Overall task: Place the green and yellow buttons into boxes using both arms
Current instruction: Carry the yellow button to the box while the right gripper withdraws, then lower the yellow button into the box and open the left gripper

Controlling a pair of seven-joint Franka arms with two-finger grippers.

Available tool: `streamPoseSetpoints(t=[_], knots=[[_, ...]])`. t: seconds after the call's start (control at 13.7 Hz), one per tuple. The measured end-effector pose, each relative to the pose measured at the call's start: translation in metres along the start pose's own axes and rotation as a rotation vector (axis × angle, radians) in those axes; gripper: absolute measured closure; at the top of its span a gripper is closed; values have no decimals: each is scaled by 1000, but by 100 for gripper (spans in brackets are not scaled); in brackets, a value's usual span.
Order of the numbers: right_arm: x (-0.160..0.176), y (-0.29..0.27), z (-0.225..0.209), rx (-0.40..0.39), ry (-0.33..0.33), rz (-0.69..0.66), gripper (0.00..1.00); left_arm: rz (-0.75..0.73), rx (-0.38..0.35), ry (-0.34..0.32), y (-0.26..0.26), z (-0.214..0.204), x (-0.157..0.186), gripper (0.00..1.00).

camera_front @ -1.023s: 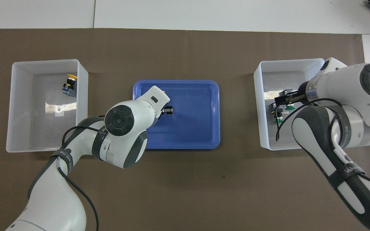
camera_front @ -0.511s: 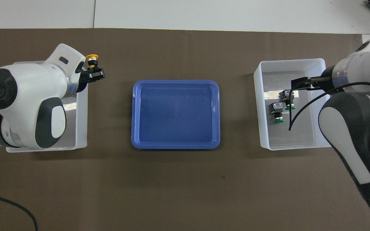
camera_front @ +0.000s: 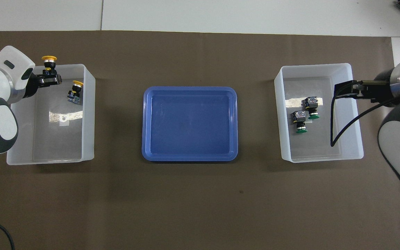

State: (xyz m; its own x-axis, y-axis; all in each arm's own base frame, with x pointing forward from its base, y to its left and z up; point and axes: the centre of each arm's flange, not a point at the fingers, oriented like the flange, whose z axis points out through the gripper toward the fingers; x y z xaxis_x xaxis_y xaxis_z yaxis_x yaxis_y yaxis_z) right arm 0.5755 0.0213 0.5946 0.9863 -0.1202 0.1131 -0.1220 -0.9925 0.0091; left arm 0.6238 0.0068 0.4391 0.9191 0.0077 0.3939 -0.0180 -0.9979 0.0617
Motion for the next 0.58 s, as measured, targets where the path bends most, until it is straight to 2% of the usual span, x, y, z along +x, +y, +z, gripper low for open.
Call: streamPoseSetpoints(t=[0.37, 0.58], knots=[[-14, 24, -50, -13, -33, 40, 0, 202, 22, -65, -47, 36, -21, 67], [-27, 37, -63, -21, -63, 56, 0, 281, 21, -94, -53, 65, -31, 67]])
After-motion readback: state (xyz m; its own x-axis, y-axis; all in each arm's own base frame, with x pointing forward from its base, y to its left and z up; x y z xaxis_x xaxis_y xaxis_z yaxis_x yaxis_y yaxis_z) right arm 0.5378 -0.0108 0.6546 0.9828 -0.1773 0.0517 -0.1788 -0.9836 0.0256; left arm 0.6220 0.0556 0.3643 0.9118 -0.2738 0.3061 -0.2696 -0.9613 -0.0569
